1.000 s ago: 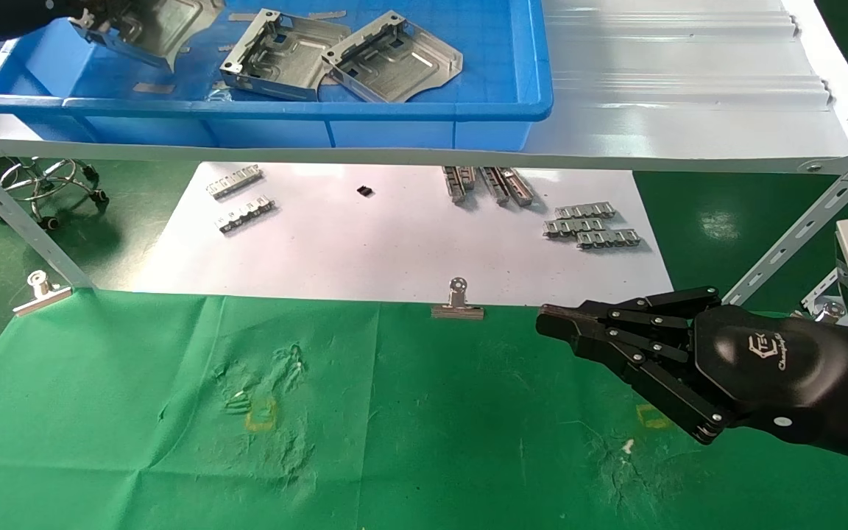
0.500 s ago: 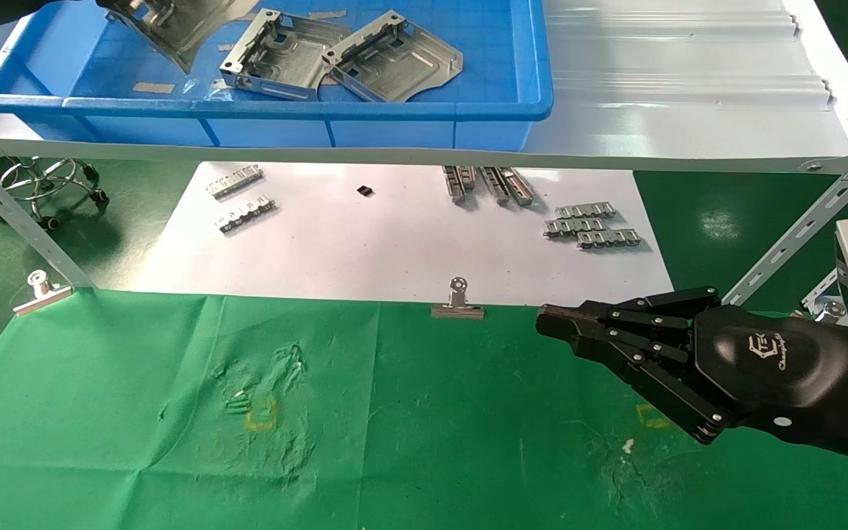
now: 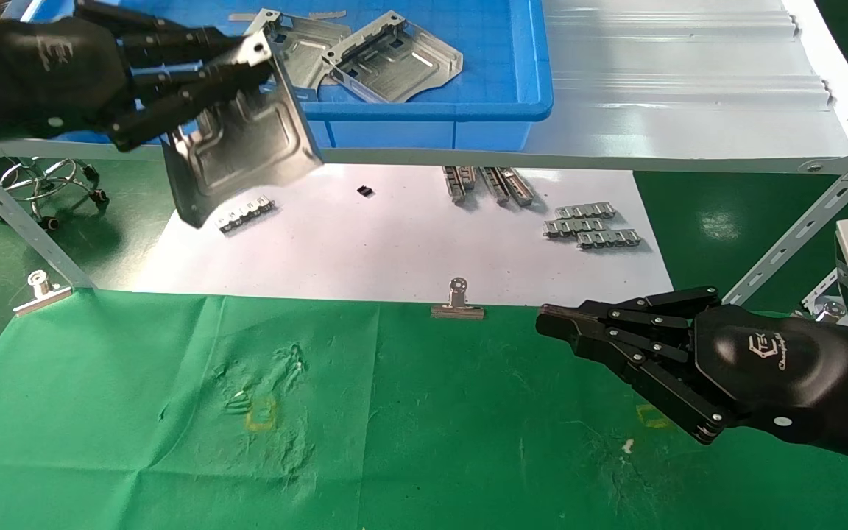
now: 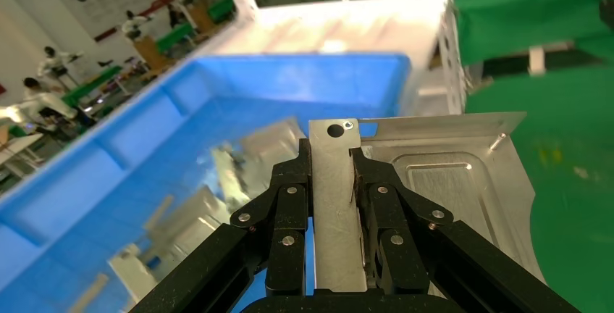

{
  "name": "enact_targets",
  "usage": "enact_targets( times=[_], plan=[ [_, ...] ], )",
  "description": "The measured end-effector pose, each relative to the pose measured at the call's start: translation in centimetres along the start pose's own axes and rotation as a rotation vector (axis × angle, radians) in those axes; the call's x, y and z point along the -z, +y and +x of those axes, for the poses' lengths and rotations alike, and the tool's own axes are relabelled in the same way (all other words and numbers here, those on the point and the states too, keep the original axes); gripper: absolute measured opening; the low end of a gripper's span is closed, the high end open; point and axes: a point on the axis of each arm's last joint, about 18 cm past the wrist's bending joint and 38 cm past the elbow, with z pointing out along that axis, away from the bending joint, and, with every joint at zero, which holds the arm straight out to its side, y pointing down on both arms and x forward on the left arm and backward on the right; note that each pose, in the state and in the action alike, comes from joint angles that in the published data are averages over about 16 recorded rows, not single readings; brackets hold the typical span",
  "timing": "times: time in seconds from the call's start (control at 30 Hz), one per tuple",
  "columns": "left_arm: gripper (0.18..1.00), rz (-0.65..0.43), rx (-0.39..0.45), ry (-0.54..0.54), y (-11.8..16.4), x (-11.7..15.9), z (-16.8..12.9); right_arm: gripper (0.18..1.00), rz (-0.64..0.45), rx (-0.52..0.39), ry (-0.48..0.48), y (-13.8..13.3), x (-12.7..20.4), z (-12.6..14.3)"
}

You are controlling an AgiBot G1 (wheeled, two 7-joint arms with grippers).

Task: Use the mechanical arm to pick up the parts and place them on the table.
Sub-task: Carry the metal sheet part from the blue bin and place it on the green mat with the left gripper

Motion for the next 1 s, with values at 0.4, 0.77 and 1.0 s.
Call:
enact_targets(
  times=[0.4,0.77,1.0],
  plan=[
    [0.271,-0.112,-0.146,0.244,5.0,0.5,7.9,0.192,0.000,0.000,0.000,0.0,0.0,0.0],
    [0.271,-0.220,-0.196,0.415,11.1,0.4,13.7,0.192,0.000,0.000,0.000,0.0,0.0,0.0],
    [0.271,-0.279,-0.199,0.426,14.4,0.1,14.6,0.192,0.000,0.000,0.000,0.0,0.0,0.0]
  ],
)
